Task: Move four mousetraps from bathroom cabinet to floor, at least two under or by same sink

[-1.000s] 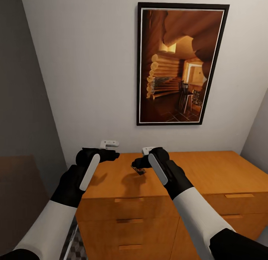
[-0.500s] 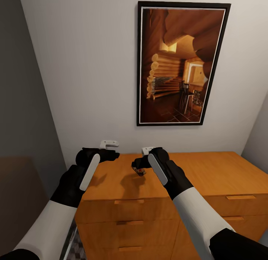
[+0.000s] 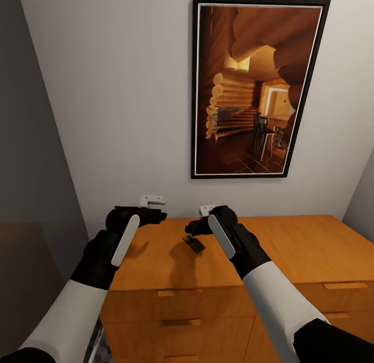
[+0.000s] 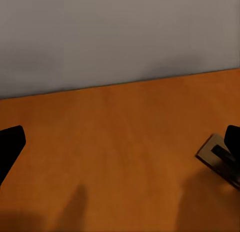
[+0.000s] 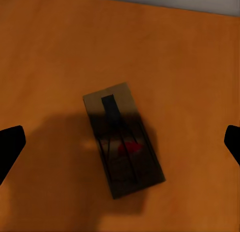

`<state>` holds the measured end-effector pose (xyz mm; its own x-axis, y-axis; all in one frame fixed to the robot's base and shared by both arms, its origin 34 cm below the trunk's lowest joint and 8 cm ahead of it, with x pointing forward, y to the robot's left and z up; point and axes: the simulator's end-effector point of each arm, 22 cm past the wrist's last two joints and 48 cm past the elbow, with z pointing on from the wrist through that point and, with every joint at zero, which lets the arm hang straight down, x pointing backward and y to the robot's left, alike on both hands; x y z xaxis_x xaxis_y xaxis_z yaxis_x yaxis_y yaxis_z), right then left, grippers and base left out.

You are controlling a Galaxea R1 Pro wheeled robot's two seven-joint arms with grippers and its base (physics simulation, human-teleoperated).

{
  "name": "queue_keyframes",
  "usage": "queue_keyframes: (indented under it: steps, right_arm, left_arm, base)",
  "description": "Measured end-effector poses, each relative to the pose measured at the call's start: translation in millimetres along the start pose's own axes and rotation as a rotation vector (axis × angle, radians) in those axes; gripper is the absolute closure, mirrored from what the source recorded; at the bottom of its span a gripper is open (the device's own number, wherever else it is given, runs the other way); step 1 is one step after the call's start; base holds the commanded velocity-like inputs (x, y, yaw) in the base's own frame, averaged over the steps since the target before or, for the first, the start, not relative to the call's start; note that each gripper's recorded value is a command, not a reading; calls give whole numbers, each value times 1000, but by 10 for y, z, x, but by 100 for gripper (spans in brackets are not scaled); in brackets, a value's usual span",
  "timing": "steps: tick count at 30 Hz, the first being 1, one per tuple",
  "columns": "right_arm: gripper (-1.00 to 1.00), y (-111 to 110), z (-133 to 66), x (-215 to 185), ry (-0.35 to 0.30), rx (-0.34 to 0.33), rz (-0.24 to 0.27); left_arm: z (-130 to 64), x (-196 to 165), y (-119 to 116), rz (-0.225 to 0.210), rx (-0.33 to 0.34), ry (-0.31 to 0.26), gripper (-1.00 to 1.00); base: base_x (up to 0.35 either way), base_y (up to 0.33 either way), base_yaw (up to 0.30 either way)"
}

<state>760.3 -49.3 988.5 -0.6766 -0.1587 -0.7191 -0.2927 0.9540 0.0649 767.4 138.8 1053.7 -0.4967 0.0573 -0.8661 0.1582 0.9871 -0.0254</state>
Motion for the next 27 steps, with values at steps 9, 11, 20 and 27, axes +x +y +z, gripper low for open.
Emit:
queue_keyframes:
  steps: [9,11,20,27]
  right_arm:
    - [-100,-16,2,3,1,-2,3]
    - [-100,-15,2,5,1,-3,4]
    - [-100,-1,43,67,21,-16,16]
    - [-100,-12,48,32,25,-15,17]
  left_arm:
    - [6,8,9,-1,-4,2,-100]
    - [7,9,9,-1,-4,2,-100]
    - [12,19,8,-2,-3,5,-100]
    - [12,21,6,-3,-2,6,-100]
  base:
    - [7,0,0]
    - [2,0,0]
    - [0,0,0]
    - [0,0,0]
